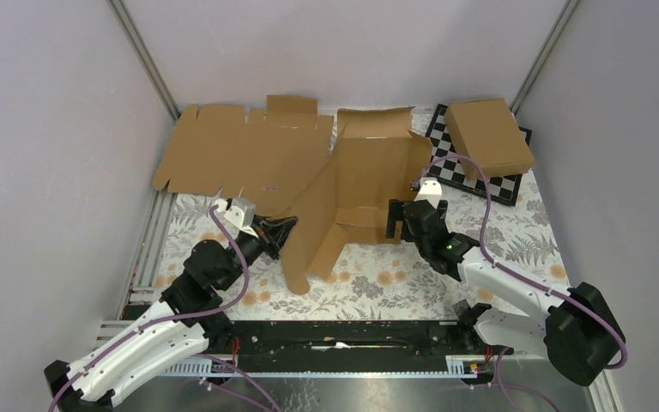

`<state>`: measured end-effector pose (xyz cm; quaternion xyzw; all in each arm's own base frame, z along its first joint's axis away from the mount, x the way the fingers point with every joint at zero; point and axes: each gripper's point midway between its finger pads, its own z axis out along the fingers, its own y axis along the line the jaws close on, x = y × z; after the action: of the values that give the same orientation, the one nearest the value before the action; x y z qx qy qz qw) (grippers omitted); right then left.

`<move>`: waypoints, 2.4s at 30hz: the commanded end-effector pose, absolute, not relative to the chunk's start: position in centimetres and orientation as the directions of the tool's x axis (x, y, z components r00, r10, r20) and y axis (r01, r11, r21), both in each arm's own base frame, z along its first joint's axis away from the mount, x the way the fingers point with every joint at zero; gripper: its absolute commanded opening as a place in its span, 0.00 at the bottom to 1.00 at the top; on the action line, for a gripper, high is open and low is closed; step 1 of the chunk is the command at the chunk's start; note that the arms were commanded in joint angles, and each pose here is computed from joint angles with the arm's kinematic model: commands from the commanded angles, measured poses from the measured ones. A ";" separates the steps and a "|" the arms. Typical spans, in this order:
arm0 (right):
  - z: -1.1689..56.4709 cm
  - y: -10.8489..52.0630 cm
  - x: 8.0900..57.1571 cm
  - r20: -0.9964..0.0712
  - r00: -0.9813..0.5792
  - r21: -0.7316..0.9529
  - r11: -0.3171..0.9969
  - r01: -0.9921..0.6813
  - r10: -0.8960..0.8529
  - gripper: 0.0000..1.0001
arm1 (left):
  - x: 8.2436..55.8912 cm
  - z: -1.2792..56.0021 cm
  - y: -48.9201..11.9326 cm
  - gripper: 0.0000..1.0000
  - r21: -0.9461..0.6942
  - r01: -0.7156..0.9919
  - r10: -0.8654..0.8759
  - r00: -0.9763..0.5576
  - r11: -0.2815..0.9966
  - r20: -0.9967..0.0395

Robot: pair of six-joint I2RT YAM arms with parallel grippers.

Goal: Fold the paper box

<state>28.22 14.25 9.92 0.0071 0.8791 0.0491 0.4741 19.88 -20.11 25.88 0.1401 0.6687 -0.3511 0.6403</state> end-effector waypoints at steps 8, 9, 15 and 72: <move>10.5 17.9 26.7 -0.803 -0.582 0.275 0.947 -0.168 0.130 1.00 | 19.9 26.9 -20.6 0.00 -0.297 0.652 -0.267 -0.148 0.698 -0.952; 10.7 18.1 26.7 -0.802 -0.580 0.288 0.942 -0.171 0.140 1.00 | 19.8 26.9 -20.8 0.00 -0.298 0.655 -0.267 -0.151 0.694 -0.952; 10.5 18.9 26.6 -0.788 -0.596 0.322 0.930 -0.181 0.157 1.00 | 19.8 26.9 -21.3 0.00 -0.309 0.667 -0.274 -0.160 0.679 -0.948; 10.0 14.6 37.2 -0.901 -0.388 0.304 0.919 -0.252 0.192 0.92 | 19.9 26.5 -22.0 0.00 -0.259 0.691 -0.205 -0.162 0.674 -0.965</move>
<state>36.59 12.31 7.21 0.0082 0.8413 0.1417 0.5216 20.32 -21.98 25.90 0.1732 0.6706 -0.3560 0.6273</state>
